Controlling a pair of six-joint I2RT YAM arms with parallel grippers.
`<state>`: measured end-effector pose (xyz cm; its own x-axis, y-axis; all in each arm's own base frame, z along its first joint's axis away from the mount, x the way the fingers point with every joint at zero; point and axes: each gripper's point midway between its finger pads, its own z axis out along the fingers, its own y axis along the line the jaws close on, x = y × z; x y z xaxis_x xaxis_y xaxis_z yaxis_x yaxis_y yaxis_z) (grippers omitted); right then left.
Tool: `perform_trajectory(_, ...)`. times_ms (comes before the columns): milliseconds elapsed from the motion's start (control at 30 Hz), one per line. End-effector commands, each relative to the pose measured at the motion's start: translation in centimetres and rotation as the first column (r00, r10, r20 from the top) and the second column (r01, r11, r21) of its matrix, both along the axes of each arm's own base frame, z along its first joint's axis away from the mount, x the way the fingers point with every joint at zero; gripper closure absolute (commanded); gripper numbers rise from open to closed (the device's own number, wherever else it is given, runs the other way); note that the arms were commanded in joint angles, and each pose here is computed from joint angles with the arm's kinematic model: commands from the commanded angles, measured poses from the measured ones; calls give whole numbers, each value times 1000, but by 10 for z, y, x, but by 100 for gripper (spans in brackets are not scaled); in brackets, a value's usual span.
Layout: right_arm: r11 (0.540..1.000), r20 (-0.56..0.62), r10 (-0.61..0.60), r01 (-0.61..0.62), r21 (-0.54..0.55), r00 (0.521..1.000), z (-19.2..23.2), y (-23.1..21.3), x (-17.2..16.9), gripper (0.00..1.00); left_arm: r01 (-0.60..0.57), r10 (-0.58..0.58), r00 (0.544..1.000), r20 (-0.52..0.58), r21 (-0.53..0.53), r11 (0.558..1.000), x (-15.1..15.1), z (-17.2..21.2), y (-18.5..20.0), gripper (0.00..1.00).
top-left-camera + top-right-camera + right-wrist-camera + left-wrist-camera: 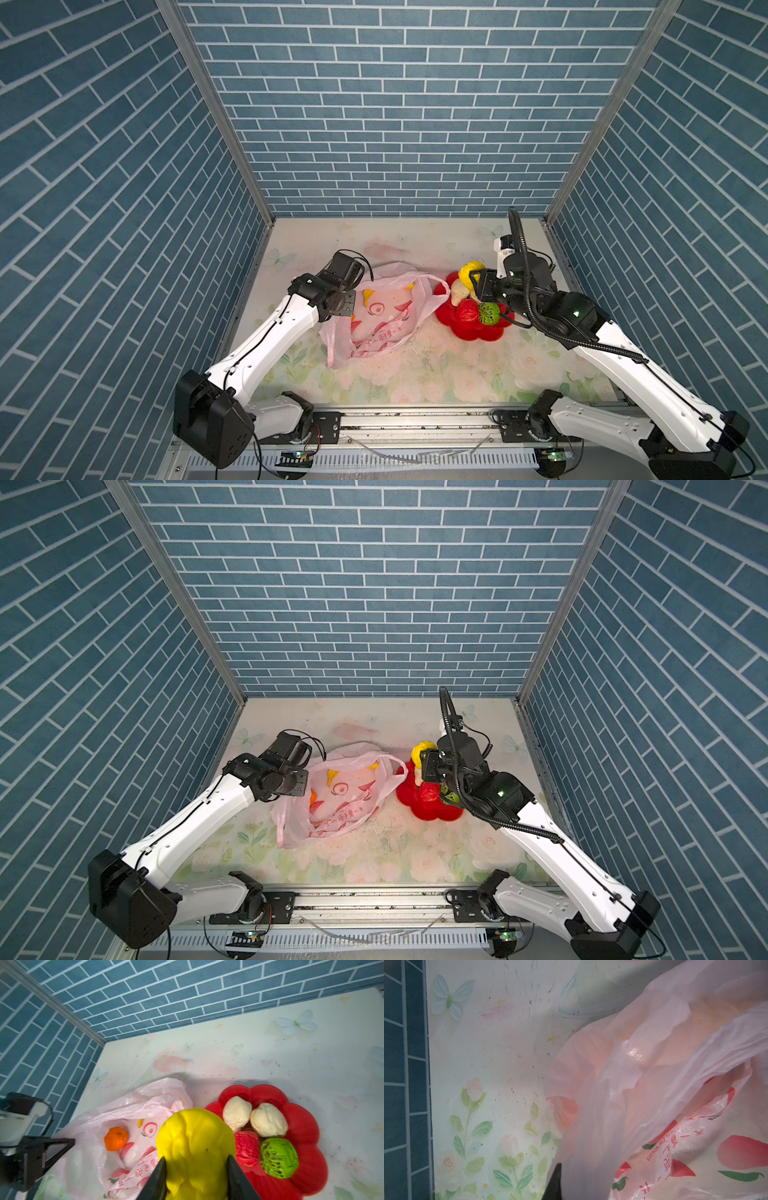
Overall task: Take the fake fruits out of the plastic bag
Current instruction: 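Lift the yellow lemon out and carry it over the red plate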
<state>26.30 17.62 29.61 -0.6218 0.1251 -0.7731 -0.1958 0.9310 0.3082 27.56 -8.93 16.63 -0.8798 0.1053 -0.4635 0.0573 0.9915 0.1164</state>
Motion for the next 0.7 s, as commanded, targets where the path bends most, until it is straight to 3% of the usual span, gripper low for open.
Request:
perform_trajectory(0,992,8,-39,40,-124,999,3,-24,4,75,-16,16,1000,14,-8,1000,-1,3,4,81)
perform_trajectory(167,980,-23,-71,65,-189,997,-15,-36,12,75,-21,21,1000,10,-8,1000,-3,1,6,81)
perform_trajectory(667,980,-231,-37,-10,-201,972,-111,-9,26,77,-34,34,999,-3,-1,999,-6,-3,11,81)
